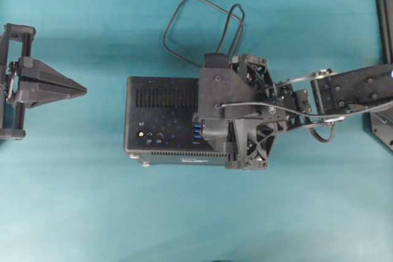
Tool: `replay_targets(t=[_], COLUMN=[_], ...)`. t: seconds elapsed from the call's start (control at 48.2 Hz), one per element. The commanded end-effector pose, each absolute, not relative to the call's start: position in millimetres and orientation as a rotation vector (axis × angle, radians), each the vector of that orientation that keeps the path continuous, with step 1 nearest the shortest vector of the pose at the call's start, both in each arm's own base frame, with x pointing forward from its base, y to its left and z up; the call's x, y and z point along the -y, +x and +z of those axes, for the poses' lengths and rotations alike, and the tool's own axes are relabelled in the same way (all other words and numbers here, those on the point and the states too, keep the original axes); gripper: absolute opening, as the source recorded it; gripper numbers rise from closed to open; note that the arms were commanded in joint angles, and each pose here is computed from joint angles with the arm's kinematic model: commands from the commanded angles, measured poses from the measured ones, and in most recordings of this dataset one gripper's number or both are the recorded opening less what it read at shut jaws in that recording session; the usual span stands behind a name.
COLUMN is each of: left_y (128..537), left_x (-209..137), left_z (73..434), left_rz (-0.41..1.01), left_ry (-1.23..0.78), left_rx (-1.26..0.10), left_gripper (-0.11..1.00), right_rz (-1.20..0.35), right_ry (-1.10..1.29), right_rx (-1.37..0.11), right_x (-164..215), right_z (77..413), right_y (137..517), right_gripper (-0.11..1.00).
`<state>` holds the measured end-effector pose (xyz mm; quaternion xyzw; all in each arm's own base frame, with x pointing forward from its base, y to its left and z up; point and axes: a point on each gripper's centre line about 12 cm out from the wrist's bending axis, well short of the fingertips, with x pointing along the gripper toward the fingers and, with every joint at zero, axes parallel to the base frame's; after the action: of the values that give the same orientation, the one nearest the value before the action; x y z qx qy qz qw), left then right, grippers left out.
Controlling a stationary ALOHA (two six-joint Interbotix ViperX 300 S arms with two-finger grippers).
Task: Insert the USB into the PC box with both arms.
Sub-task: 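Push the held USB plug toward the port with the right gripper, then press the USB plug further into the port with the right gripper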
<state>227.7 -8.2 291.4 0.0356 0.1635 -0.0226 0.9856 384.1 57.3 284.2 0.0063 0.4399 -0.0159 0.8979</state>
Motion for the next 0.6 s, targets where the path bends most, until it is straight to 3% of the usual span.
replay_targets(t=[0.0, 0.29, 0.58], left_y=[230, 230, 229], left_x=[9, 9, 9], left_z=[299, 299, 300], left_rz=[-0.046, -0.046, -0.046], left_ry=[0.074, 0.075, 0.073], left_rx=[-0.304, -0.307, -0.301], left_gripper=[0.0, 0.0, 0.0], right_rz=[-0.022, -0.011, 0.004], right_ry=[0.019, 0.037, 0.051], right_rx=[-0.841, -0.744, -0.667], right_x=[-57, -55, -52], right_z=[309, 336, 331], right_y=[383, 378, 381], right_gripper=[0.74, 0.74, 0.67])
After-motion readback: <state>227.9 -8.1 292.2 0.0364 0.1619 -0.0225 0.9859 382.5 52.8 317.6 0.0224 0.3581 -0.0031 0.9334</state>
